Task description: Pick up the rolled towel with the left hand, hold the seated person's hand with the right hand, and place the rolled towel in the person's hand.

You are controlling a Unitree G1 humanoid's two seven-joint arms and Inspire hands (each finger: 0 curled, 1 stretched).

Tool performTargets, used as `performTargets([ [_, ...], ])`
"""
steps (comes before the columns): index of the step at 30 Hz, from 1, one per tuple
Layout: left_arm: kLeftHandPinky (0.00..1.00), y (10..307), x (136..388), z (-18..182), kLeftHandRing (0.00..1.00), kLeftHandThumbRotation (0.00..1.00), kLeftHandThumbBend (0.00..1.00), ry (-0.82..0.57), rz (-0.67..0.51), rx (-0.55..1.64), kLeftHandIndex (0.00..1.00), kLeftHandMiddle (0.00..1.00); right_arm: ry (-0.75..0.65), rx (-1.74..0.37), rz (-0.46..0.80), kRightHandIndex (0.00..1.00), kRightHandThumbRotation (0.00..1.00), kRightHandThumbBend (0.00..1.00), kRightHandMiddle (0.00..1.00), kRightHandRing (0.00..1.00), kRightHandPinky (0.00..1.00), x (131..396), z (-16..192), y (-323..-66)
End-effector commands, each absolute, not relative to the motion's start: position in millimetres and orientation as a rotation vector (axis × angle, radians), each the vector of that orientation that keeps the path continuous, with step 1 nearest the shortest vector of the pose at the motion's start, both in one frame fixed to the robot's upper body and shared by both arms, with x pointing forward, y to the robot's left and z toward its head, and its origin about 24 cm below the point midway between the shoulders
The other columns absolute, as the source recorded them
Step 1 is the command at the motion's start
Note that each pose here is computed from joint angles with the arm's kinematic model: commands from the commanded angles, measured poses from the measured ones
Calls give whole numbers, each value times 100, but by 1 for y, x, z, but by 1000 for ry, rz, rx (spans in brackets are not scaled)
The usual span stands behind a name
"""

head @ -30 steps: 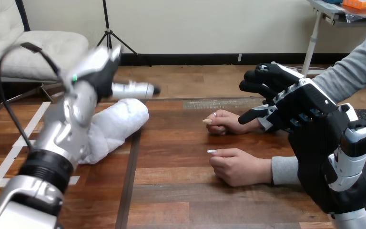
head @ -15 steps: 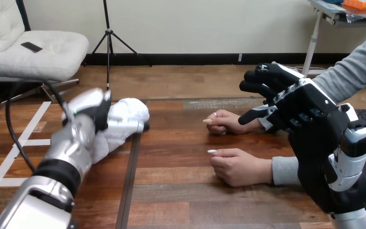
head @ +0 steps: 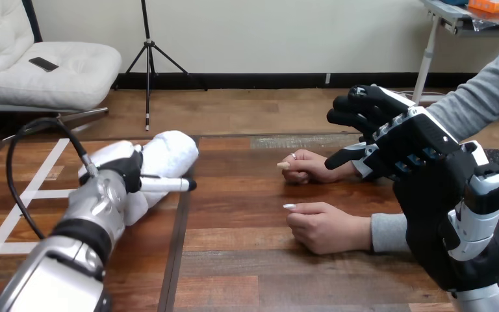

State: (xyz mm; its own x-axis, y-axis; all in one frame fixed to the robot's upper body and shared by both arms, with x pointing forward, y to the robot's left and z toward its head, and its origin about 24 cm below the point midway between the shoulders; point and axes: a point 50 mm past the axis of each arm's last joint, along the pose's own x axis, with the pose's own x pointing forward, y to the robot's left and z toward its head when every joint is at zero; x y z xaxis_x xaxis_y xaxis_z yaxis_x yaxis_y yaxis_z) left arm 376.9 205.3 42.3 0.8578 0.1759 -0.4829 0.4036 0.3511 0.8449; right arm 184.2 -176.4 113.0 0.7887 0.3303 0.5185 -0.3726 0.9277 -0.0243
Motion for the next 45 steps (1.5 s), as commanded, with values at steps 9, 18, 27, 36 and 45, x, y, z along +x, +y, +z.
performTargets([
  [9,100,191,401,88,100,74,97,470,-92,1259,100,100,-608,85,397,78,99,88,80,81,56,193,124,-176],
  [18,100,194,399,84,100,74,96,513,-91,1308,100,100,-609,91,397,78,99,88,80,80,56,192,124,-175],
  [27,100,196,397,81,100,74,97,523,-80,1374,100,100,-613,92,397,77,99,88,80,80,56,193,124,-176],
  [36,99,197,396,79,100,68,97,512,-38,1398,100,100,-616,89,397,77,99,89,79,79,55,192,125,-176],
  [45,91,196,396,80,95,60,96,520,-10,1417,97,99,-618,95,405,77,98,89,79,79,55,193,126,-176],
])
